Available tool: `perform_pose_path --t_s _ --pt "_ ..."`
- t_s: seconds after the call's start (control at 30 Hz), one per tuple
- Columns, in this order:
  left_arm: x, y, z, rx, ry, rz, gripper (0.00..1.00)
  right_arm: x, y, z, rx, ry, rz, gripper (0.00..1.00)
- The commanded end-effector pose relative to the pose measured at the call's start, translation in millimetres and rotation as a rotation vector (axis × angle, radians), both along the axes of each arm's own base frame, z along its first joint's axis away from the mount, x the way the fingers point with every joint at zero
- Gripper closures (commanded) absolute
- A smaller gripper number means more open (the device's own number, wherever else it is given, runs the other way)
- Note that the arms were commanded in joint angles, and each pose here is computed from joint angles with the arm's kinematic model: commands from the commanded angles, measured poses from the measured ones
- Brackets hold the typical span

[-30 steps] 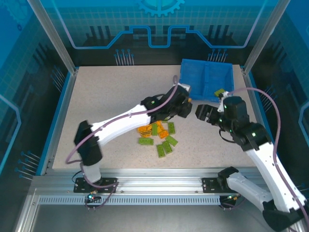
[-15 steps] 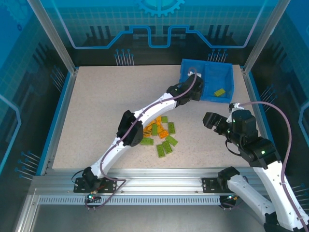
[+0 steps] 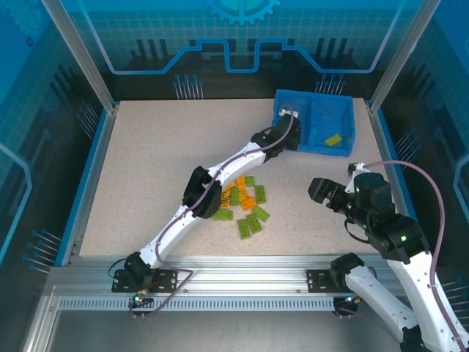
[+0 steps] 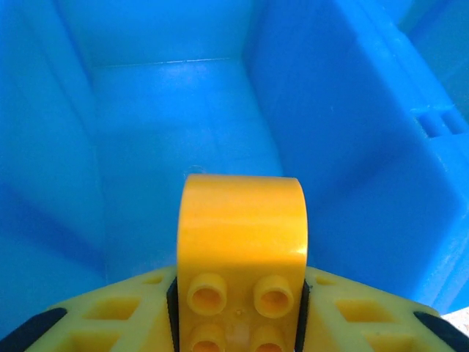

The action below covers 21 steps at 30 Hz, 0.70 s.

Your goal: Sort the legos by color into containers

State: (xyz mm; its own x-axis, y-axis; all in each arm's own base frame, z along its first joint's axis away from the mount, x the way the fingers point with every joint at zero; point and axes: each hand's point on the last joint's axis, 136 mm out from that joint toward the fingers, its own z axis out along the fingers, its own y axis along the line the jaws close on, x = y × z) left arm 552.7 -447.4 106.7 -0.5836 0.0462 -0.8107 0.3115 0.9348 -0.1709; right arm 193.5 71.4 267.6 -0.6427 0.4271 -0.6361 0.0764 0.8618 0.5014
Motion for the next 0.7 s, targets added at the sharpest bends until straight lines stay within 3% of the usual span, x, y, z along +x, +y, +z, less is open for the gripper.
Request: perform_pose_path --t_s 0.0,0.27,0.37,0.53,0.67 --pt "10 -4 11 -0.06 -0.047 0.04 0.55 -10 -2 8 0.009 -0.015 0.011 0.09" --pt "9 -1 23 -0.069 -0.04 0.033 0.49 -14 -2 10 0.02 -0.014 0.015 0.09" --pt "-7 -4 64 -0.088 -0.044 0.0 0.48 -11 -2 10 0.011 -0.018 0.013 0.08" --pt "-77 -18 161 -0.136 -0.1 -0.17 0.49 1 2 1 -0.032 0.005 0.036 0.08" --pt "-141 12 214 -0.178 -0.131 -0.276 0.49 11 18 -12 -0.063 0.056 0.124 0.08"
